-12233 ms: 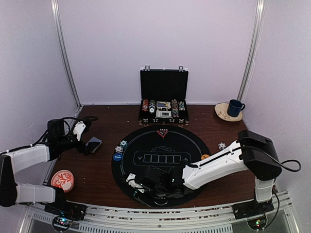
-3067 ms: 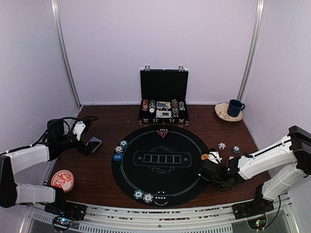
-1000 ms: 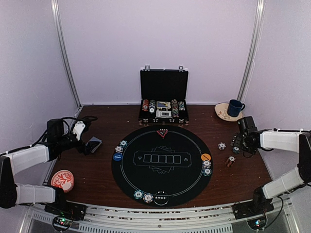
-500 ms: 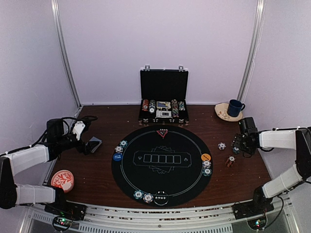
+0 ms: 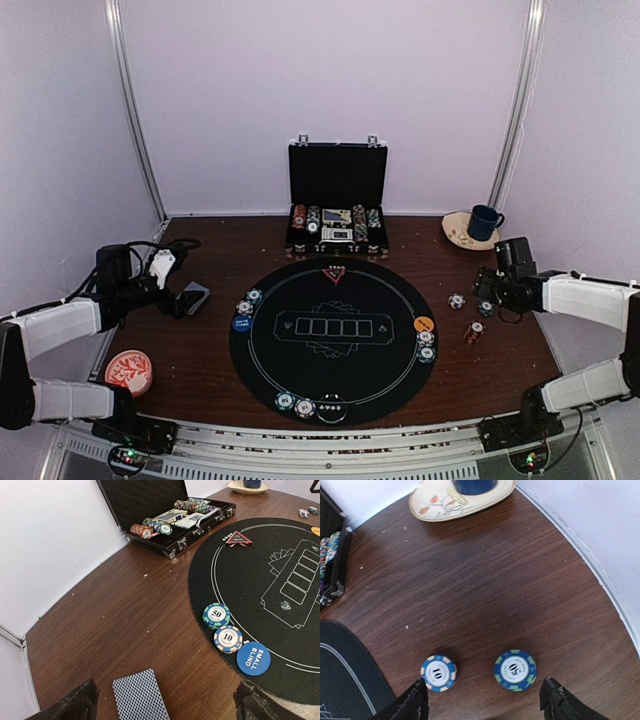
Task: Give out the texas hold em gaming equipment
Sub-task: Pick up the pile of poker chips from the pile of poker chips.
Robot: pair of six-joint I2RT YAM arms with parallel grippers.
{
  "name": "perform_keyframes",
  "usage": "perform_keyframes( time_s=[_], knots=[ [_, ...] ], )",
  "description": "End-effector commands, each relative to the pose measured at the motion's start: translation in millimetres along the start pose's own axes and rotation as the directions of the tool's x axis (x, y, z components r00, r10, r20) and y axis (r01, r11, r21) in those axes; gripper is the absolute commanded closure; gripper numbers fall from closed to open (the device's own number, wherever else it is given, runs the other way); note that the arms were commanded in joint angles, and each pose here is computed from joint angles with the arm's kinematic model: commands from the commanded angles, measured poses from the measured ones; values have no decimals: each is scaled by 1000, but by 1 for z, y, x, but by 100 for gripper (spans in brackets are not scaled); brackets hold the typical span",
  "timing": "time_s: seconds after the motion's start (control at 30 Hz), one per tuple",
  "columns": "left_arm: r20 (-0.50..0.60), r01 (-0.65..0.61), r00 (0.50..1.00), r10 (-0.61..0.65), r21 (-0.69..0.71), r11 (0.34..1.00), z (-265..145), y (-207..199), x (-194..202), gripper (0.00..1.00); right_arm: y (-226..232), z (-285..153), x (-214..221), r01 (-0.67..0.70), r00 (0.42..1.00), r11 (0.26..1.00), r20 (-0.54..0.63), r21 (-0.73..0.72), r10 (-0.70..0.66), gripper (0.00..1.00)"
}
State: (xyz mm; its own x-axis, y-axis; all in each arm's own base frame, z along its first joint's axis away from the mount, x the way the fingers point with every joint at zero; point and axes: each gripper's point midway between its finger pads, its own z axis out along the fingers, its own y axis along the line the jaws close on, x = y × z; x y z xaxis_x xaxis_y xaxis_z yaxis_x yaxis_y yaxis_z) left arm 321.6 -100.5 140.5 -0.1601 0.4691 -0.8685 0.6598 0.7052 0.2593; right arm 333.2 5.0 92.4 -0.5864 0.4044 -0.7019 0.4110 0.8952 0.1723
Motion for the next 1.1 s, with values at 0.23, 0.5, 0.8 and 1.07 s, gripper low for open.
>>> perform_keyframes(
  time_s=[0.23,0.5,0.8,1.07],
  knots=[
    [18,-25,999,26,-16,1000,2,3,-3,2,16,-41,30,53,999,998,14,-45,-52,22],
    [24,-27,999,27,-13,1000,2,3,-4,2,18,-48,42,78,997,997,27,-27,-77,19],
    [20,-27,999,28,-14,1000,2,3,-3,2,15,-48,48,75,996,997,44,-18,-75,17],
    [23,-28,999,28,-14,1000,2,3,-3,2,15,-39,66,116,993,993,19,13,-116,17]
  ],
)
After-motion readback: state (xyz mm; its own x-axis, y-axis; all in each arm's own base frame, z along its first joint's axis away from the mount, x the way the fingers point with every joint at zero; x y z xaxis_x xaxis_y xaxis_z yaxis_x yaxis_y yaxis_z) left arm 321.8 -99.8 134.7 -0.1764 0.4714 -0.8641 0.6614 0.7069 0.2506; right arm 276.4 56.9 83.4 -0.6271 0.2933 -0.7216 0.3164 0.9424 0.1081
